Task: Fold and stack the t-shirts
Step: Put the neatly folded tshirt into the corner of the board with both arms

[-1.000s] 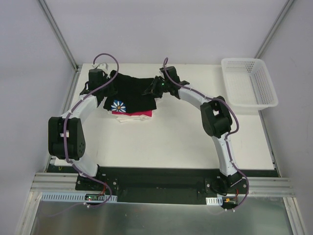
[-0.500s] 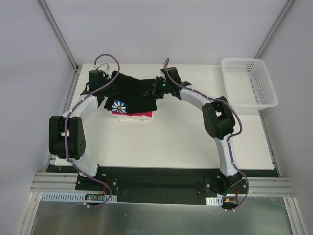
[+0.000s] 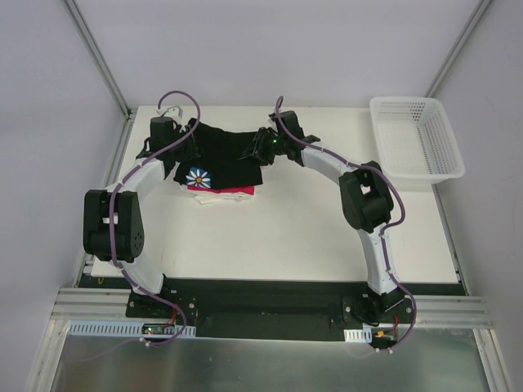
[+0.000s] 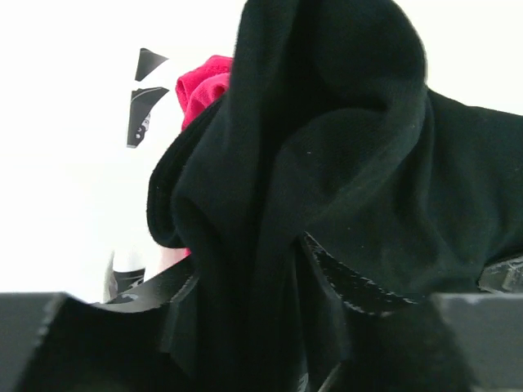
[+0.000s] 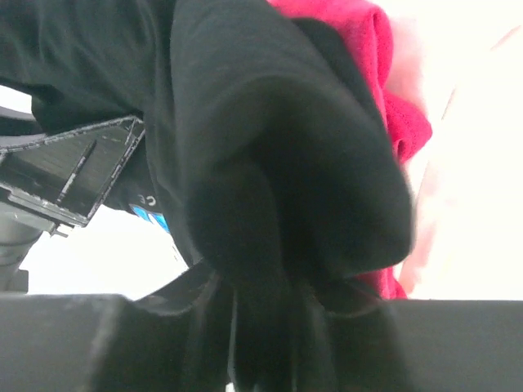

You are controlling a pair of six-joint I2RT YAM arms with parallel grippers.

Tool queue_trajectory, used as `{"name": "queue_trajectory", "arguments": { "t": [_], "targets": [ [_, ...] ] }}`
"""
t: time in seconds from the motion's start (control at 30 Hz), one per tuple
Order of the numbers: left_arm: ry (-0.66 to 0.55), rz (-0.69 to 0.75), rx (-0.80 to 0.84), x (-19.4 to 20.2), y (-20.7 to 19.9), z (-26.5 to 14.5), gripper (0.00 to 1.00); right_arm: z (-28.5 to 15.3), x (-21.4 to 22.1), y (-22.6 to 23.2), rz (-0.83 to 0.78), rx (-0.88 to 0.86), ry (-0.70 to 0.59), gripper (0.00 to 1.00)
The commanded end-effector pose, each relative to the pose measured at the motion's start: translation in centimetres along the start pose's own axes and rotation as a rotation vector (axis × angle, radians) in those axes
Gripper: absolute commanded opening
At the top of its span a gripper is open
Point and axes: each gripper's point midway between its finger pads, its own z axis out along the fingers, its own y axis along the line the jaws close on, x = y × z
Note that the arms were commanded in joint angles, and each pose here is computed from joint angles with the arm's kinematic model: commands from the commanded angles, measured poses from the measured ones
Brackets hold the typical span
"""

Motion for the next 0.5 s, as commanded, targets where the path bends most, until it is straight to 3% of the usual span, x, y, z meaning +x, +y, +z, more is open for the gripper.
{"name": "queue_trajectory", "arguments": {
  "t": [0.0,0.07,0.1,0.13,0.33,0.47],
  "targets": [
    [-0.038,-0.02,-0.027,-0.8,1.2,0.3,0.46,-1.5,-0.7,2.3,-0.02,-0.045,0.003,0.38],
    [-0.038,-0.038,-0.051,-0.7,1.6,0.3,0.67,-1.6,-0.8,2.3,-0.023,-0.047,0.004,0.47],
    [-0.041,-0.038,-0.052,-0.8,1.5,0.3,0.88,-1.7,-0.8,2.3,-0.025,-0.046,0.002,0.49],
    [-0.04,-0.041,-0.052,-0.8,1.5,0.3,0.99,-1.7,-0.8,2.3,-0.024,-0.045,0.0,0.51],
    [-0.062,-0.038,-0.065,-1.7,1.6,-0.4,0.99,-2.0,-2.1,1.7,-0.041,-0.038,-0.028,0.59],
    [-0.103,-0.025,-0.088,-3.4,1.7,-1.8,0.99,-3.6,-5.6,0.3,-0.066,-0.004,-0.088,0.61]
  ]
}}
